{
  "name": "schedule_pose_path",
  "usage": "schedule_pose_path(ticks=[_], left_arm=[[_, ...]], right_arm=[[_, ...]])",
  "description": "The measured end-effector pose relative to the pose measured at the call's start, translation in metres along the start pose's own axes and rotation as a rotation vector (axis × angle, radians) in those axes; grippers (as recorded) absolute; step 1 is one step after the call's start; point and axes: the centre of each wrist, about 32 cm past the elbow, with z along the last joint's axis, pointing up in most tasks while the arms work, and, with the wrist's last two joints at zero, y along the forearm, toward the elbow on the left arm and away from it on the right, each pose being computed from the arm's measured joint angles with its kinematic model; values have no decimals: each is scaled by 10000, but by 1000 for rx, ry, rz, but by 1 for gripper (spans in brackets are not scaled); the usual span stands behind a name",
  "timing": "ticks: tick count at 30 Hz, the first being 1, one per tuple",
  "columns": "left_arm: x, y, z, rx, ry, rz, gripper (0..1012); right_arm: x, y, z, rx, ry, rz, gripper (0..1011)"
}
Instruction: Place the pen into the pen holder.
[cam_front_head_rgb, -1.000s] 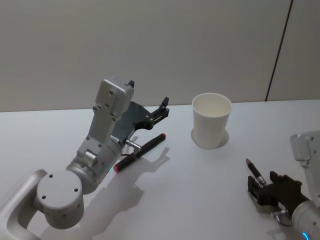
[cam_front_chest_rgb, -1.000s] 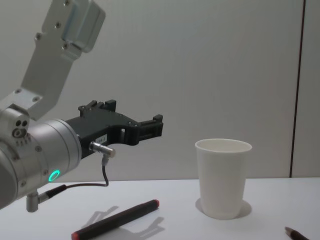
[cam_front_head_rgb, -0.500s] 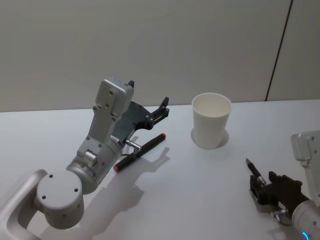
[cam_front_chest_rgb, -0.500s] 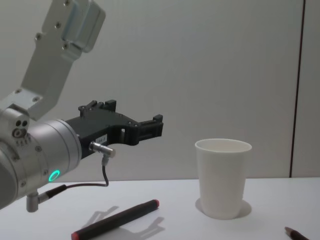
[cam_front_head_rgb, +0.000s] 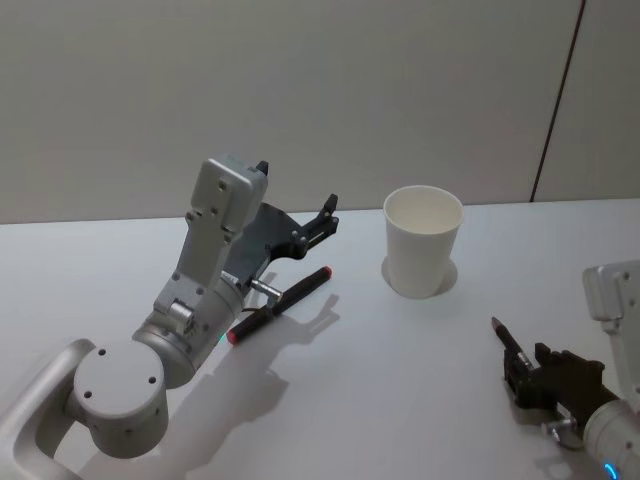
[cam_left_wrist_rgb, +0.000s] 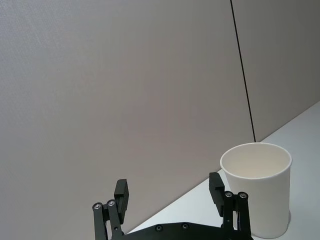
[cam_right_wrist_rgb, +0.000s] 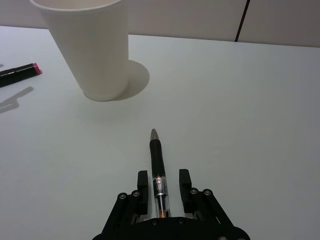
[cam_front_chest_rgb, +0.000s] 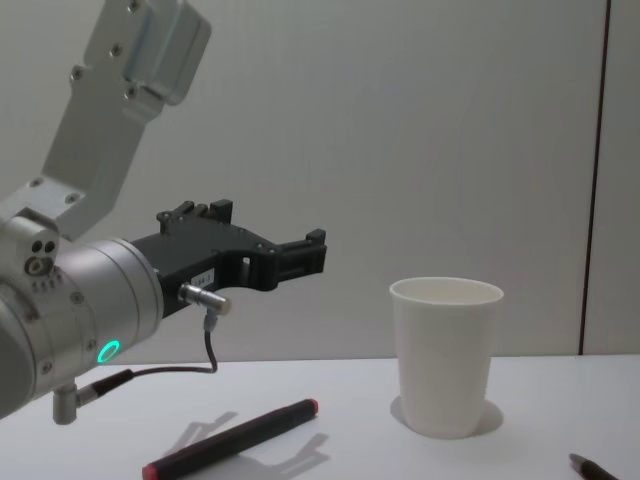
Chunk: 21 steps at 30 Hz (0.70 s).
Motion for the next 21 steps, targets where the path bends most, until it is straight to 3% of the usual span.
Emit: schedule_pose_path(ticks=[21], left_arm=[[0,0,0,0,0,0,1001]], right_arm=[[-2,3,1,1,3,1,236]])
